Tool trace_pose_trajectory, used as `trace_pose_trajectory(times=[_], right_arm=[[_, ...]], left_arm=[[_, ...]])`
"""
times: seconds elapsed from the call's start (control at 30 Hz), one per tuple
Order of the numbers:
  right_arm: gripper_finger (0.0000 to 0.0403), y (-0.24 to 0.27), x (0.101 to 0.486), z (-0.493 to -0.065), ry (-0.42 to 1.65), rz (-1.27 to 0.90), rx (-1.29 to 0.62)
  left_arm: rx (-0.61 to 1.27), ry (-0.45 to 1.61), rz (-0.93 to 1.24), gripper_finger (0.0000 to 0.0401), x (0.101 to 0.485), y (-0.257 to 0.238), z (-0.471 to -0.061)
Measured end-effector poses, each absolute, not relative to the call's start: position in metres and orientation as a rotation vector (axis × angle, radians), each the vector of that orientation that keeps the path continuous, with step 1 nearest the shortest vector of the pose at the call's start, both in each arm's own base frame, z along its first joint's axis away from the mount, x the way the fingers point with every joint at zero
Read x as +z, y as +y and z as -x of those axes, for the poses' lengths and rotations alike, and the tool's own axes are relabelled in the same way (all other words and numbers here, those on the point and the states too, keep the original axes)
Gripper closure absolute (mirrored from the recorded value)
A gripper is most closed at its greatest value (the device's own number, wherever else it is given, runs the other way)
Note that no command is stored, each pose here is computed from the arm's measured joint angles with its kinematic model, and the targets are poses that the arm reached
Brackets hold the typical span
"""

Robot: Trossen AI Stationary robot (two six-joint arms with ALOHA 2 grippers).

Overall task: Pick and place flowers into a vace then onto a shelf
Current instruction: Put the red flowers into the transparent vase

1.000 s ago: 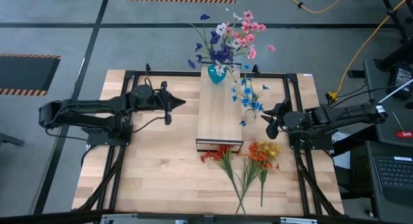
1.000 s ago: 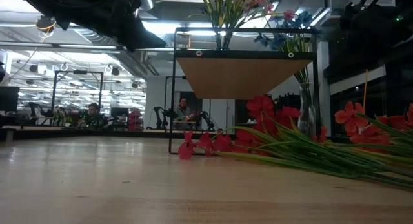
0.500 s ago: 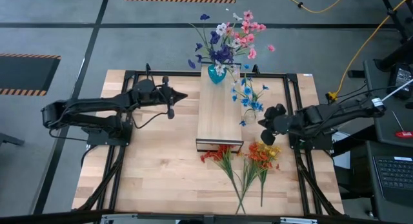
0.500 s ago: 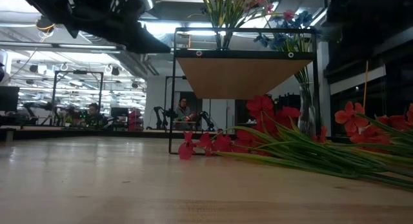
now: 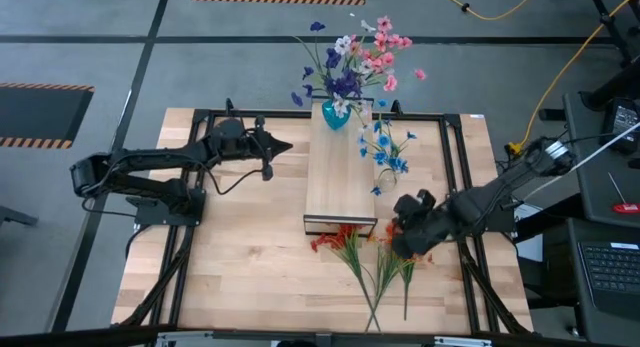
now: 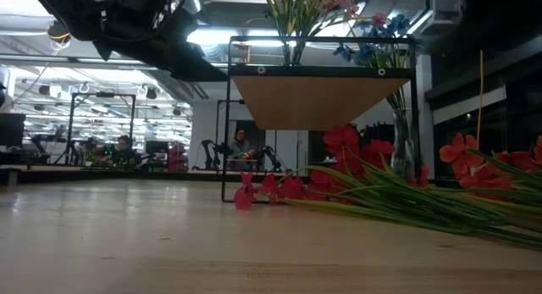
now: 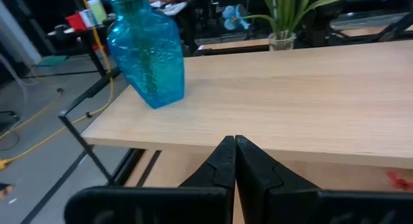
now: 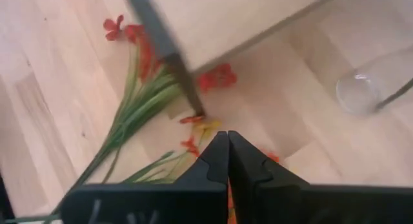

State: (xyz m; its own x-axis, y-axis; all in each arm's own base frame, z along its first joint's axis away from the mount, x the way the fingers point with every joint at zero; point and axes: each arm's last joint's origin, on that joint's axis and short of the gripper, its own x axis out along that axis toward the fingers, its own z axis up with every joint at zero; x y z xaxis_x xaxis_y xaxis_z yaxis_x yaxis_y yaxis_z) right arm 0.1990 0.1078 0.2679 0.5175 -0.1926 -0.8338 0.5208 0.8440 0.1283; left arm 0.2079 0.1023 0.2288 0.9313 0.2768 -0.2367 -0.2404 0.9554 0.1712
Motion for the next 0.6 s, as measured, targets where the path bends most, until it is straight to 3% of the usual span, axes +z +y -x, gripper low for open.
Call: trace_pose_trajectory(times=[0.6], right_arm=[[0.0401,0.208,0.273,-0.278,1.029,-0.448,-0.439]], left_arm=[[0.255,0.247,-0.142,0.0399,0.230,0.103,-0.208]])
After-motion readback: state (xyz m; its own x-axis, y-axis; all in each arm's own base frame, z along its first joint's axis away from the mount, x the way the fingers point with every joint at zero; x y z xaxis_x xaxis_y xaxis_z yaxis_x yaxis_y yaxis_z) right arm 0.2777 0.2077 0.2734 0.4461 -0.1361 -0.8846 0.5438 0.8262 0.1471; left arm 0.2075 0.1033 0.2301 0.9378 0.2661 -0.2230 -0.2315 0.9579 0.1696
